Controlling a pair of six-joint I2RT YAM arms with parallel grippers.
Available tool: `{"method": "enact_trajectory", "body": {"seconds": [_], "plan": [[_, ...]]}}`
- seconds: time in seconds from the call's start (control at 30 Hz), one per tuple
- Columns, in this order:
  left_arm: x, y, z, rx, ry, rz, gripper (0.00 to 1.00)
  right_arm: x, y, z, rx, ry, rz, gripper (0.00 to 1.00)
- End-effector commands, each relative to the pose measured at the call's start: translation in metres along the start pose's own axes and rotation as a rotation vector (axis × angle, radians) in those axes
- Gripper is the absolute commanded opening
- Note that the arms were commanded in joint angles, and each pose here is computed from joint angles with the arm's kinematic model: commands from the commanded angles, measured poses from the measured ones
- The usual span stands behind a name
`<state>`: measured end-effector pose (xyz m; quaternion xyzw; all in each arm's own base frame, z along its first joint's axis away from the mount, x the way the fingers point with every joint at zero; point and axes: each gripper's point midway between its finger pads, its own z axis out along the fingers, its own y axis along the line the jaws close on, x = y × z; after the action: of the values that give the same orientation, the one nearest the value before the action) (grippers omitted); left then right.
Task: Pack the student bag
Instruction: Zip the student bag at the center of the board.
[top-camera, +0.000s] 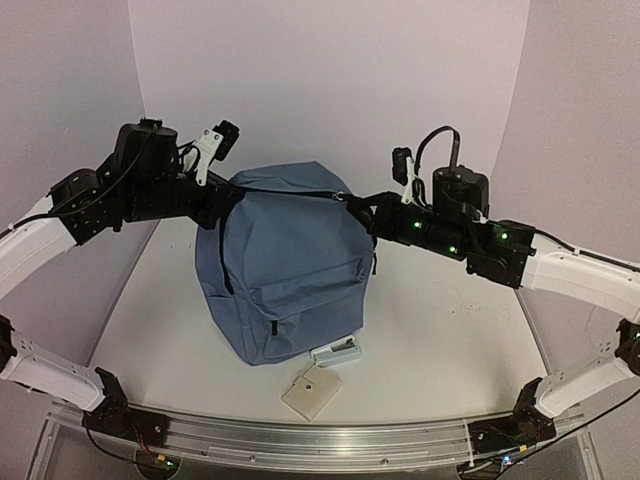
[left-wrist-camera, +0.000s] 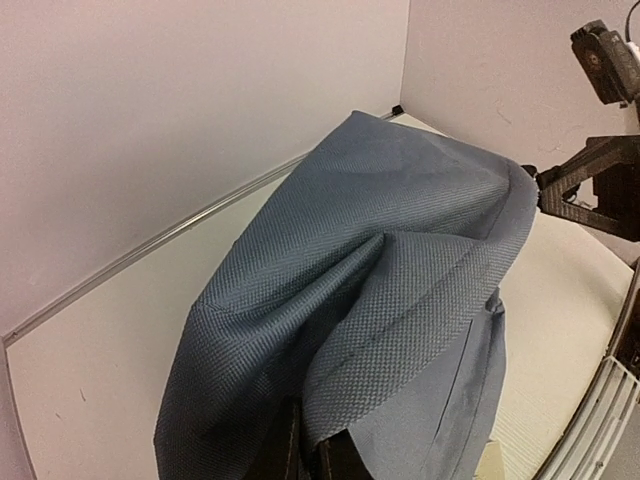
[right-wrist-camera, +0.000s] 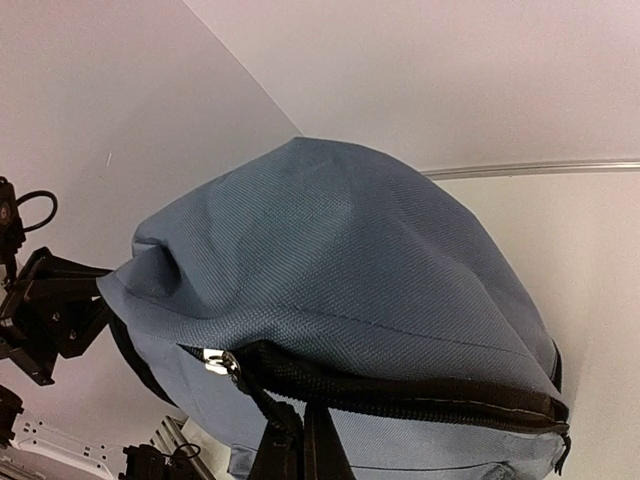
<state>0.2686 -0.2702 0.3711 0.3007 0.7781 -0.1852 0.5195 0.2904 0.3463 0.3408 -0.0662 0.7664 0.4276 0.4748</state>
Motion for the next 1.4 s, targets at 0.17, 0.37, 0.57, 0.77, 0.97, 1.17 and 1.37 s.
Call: {"method": "enact_trajectory", "body": {"seconds": [0.17,0.37,0.57,0.77,0.97,1.17,1.37], "plan": [[-0.078,-0.038,0.000,0.255,-0.118,0.183,0.65,-0.027,0.023,0.001,-0.114,-0.006,-0.031,0.00],[-0.085,-0.079,0.026,0.380,-0.094,0.278,0.79,-0.015,0.037,0.009,-0.187,0.057,-0.042,0.00],[-0.058,-0.093,0.055,0.389,0.019,0.336,0.81,-0.002,0.032,0.014,-0.190,0.099,-0.029,0.00],[-0.048,-0.078,0.074,0.278,0.050,0.355,0.57,0.017,0.021,0.021,-0.172,0.146,-0.006,0.00],[-0.052,-0.073,0.074,0.239,0.010,0.350,0.24,0.038,0.009,0.030,-0.153,0.201,0.023,0.00],[-0.067,-0.072,0.062,0.230,-0.069,0.347,0.04,0.031,-0.003,0.025,-0.095,0.142,0.079,0.00],[-0.087,-0.064,0.039,0.188,-0.190,0.366,0.00,-0.035,0.002,-0.016,-0.049,-0.109,0.143,0.00]]}}
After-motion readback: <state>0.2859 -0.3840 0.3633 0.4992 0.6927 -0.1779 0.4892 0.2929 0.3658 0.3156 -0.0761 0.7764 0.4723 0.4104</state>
